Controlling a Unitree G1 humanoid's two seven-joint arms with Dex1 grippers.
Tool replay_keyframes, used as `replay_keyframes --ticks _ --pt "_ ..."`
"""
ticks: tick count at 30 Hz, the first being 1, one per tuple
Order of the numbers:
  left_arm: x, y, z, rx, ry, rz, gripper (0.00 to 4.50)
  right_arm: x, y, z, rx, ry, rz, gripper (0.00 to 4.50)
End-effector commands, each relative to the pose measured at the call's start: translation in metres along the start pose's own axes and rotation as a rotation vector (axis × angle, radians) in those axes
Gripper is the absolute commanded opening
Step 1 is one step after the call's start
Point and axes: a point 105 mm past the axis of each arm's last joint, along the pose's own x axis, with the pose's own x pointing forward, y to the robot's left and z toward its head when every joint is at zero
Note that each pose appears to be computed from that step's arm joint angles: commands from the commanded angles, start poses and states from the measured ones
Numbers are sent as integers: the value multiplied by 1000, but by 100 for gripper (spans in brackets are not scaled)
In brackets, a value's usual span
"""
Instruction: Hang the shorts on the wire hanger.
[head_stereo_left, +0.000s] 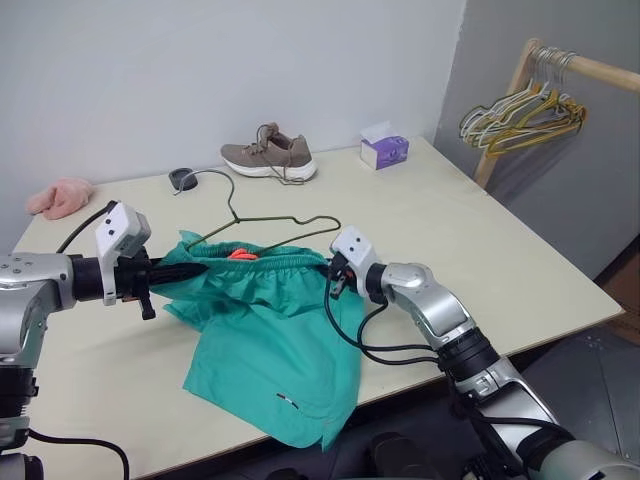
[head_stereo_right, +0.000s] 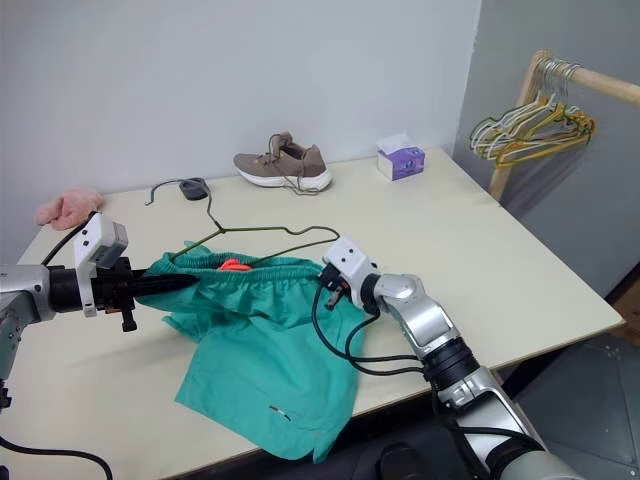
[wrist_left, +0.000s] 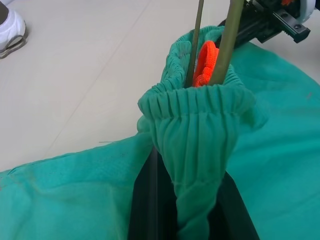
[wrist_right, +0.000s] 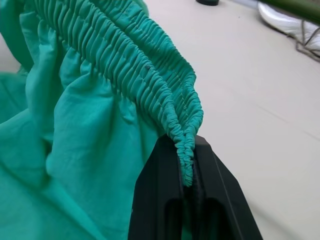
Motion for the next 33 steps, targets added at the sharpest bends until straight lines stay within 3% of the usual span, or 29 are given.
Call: replay_keyframes --ticks 1,13,26,33 --pt "-9 -1 15 31 -38 6 0 -10 -21 10 -2 -49 -75 2" --pt "-23 -4 4 -3 43 -15 0 -47 -49 2 -56 -21 -136 2" --pt "-34 4 -16 54 194 8 0 -65 -38 -8 -127 23 -87 2" --pt "-37 16 -22 156 283 50 0 -87 -13 -21 -364 141 105 2"
